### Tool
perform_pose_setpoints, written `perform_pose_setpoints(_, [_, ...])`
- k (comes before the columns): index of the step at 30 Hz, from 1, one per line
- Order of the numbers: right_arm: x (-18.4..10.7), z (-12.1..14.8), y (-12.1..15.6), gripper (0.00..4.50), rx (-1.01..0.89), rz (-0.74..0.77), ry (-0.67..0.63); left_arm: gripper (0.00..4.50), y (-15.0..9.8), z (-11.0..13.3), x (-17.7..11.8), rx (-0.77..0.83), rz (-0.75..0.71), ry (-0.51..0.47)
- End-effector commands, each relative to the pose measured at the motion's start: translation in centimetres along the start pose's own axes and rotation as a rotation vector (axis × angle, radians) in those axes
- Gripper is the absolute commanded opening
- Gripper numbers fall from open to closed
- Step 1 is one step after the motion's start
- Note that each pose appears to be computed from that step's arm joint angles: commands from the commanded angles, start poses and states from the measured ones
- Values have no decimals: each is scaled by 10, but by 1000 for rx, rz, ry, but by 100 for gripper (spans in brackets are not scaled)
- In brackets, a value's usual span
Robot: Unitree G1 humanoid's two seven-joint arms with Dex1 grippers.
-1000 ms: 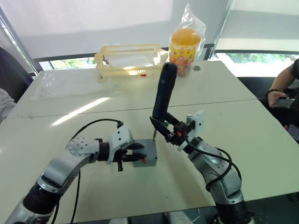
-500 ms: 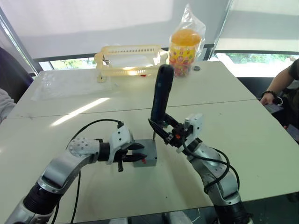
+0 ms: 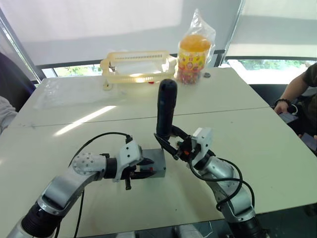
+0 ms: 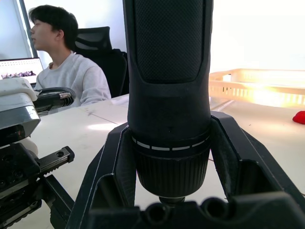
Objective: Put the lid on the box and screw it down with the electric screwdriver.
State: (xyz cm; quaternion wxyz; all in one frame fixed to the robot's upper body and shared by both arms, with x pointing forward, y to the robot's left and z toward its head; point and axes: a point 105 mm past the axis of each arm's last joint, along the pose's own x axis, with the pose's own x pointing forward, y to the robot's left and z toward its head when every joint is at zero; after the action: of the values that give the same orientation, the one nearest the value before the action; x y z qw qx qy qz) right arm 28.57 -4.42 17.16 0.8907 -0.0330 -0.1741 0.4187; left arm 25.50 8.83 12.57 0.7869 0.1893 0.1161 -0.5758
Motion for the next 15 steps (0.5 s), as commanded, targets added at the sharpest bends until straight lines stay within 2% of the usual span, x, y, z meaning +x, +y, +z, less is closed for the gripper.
perform_pose_setpoints(1, [-1,-10,7,181,33,20,25,160,0,-19,2,-99,17,57])
perform_pose_setpoints(7, [1,-10,5,181,54,5,20,160,11,-25,3,-165,61,61])
perform_pose_setpoints(15, [1,-11,6,181,60,4,22,160,15,-34,2,-136,83,109])
